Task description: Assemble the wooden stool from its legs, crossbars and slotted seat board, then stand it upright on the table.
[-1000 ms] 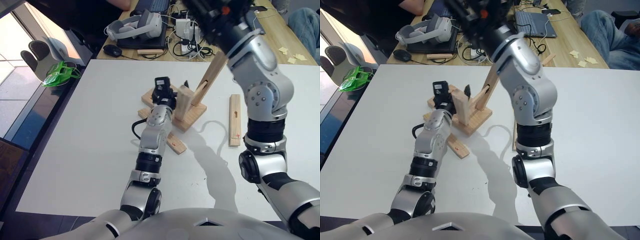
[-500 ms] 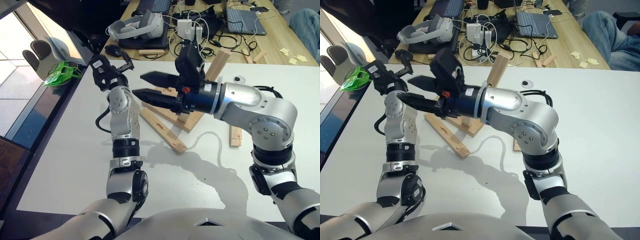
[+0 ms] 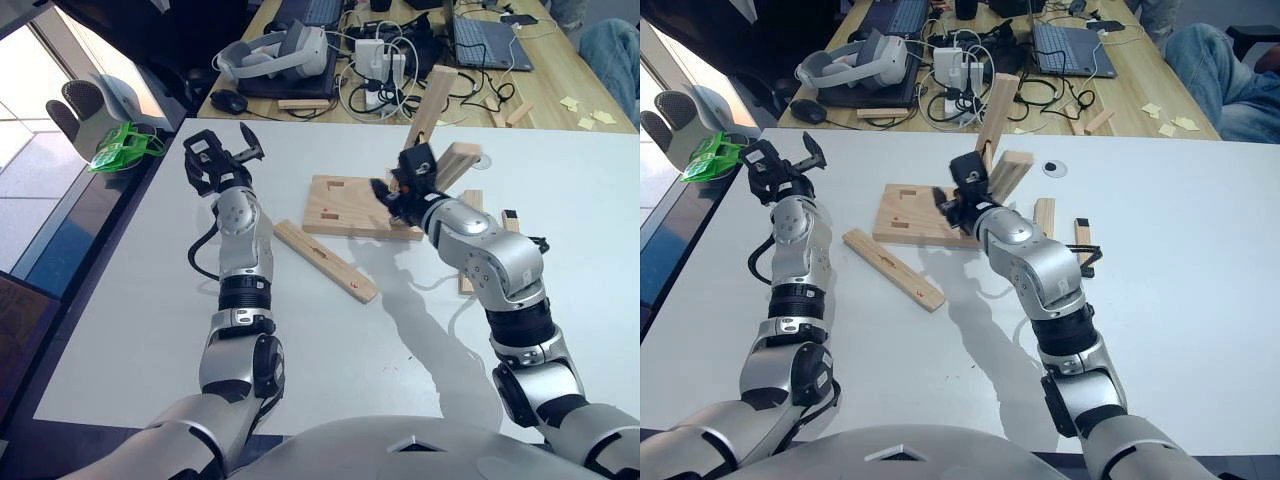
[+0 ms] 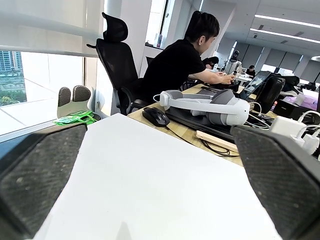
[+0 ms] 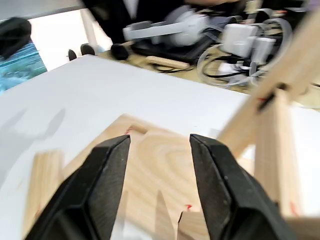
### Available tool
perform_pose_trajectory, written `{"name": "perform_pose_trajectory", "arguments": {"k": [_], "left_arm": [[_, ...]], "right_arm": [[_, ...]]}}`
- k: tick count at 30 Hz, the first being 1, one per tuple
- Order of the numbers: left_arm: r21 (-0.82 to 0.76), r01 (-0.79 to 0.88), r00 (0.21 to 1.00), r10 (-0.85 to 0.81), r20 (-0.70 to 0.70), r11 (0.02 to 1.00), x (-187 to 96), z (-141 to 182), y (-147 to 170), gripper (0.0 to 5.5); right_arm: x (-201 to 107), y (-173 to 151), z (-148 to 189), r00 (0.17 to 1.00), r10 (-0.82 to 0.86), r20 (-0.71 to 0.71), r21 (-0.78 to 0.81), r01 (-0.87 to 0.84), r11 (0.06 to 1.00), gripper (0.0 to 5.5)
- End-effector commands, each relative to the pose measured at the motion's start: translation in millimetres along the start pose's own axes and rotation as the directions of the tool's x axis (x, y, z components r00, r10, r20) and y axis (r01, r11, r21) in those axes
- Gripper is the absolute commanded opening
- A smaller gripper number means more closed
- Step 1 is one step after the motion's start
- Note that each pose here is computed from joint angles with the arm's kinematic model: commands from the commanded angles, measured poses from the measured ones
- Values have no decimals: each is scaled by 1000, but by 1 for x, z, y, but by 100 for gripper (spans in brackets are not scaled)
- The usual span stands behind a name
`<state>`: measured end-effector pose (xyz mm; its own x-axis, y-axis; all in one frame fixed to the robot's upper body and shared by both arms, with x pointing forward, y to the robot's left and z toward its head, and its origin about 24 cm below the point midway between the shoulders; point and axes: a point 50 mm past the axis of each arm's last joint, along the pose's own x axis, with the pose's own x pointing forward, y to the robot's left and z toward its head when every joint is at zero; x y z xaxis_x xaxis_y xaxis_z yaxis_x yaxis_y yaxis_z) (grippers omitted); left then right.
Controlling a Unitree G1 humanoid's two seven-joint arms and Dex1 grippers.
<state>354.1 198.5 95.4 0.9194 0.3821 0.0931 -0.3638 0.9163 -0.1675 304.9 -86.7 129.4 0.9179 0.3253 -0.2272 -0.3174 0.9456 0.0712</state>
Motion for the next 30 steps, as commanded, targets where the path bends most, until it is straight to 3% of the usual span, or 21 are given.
{"name": "perform_pose_trajectory", "arguments": {"k": [1, 12, 19, 24, 30], "left_arm": [[29, 38, 999, -39, 13, 999, 5, 3, -4, 540], [14, 85, 996, -85, 11, 996, 6, 1, -10, 540], [23, 101, 995, -101, 5, 995, 5, 0, -12, 540], [28, 104, 995, -104, 3, 994, 4, -1, -13, 540], [29, 106, 994, -106, 4, 994, 3, -2, -14, 540]], "right_arm": [[-6, -38, -6, 959, -279, 58, 128, 270, 954, 221], [20, -122, 35, 865, -457, 209, 168, 428, 888, 221], [58, -117, 68, 938, -313, 150, 248, 271, 930, 221], [73, -107, 20, 966, -209, -151, 199, 237, 951, 221], [69, -105, -22, 940, -141, -311, 313, 242, 919, 221]]}}
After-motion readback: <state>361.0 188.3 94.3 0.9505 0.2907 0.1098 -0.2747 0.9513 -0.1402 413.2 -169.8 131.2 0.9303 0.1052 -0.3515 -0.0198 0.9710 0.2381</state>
